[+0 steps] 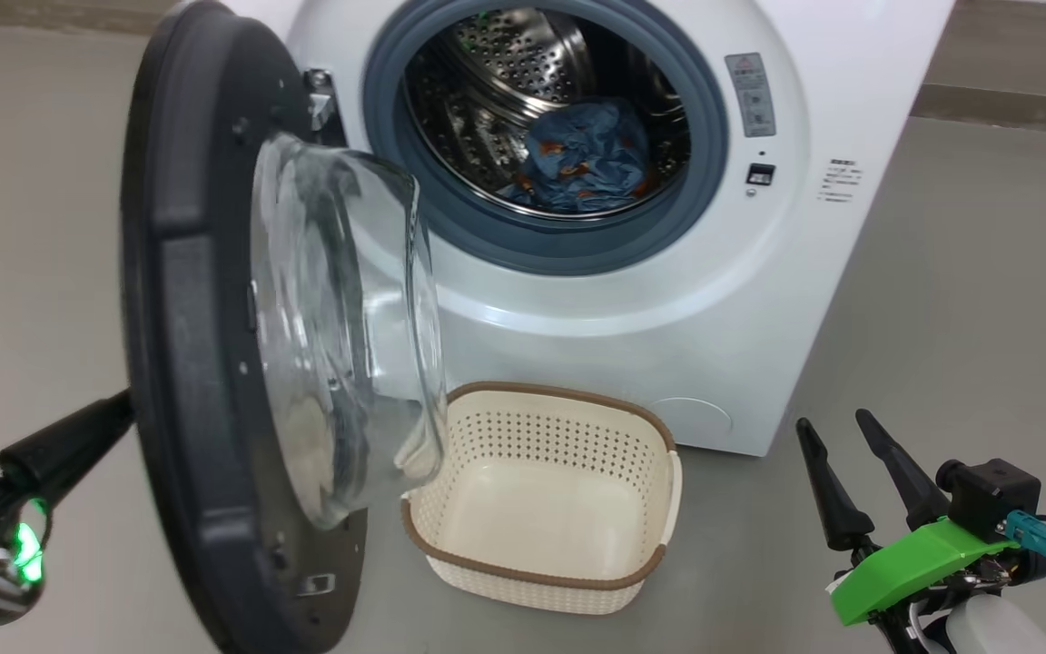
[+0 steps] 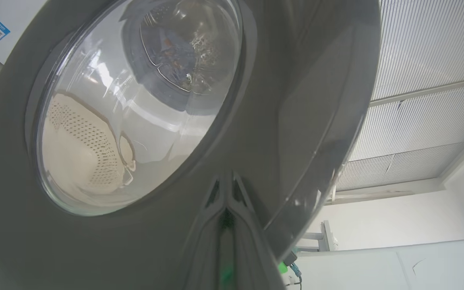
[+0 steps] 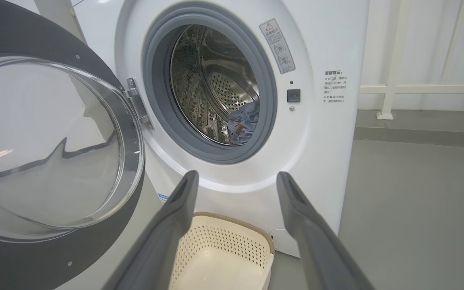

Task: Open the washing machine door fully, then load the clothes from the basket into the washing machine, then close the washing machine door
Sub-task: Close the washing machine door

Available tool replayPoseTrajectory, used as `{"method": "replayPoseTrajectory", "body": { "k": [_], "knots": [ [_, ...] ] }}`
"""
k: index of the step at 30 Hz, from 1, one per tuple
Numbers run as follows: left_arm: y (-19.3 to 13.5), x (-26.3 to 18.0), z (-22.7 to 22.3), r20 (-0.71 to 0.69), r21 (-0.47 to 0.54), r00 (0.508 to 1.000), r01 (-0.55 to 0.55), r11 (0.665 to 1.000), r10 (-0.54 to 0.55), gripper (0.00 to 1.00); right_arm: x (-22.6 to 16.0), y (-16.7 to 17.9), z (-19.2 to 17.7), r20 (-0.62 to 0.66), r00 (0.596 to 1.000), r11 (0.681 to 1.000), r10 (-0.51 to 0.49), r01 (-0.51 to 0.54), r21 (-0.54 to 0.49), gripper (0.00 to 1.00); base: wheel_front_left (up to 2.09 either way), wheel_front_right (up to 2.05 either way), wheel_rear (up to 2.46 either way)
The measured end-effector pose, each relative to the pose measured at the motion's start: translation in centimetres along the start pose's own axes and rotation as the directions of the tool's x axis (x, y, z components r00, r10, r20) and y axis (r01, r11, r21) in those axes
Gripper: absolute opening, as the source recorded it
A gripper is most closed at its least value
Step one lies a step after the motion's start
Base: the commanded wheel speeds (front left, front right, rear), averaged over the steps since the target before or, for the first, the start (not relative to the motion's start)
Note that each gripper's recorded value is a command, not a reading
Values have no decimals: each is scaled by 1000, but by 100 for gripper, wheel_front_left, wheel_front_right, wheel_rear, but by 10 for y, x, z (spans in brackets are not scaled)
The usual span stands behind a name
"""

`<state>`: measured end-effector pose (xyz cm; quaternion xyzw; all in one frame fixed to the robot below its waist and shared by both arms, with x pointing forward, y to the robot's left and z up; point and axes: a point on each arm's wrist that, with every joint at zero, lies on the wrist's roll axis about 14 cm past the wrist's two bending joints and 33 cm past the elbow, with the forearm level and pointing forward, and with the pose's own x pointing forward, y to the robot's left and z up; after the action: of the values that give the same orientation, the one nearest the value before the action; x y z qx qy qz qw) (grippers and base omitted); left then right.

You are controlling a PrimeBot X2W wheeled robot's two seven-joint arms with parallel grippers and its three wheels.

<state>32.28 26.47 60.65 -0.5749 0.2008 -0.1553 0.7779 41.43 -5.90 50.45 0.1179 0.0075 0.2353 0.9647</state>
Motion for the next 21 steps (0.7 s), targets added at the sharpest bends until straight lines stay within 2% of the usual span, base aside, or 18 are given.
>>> {"method": "replayPoseTrajectory", "body": {
  "k": [12, 21],
  "knots": [
    [-28, 59, -44, -166, -6, 983, 74, 997, -74, 0, -29, -41, 10, 35, 990, 990, -138, 137, 10, 100, 0, 0, 0],
    [-41, 101, -69, -249, -39, 961, 117, 992, -123, 0, -61, -74, 17, 60, 964, 966, -258, 257, 20, 100, 0, 0, 0]
  ]
}}
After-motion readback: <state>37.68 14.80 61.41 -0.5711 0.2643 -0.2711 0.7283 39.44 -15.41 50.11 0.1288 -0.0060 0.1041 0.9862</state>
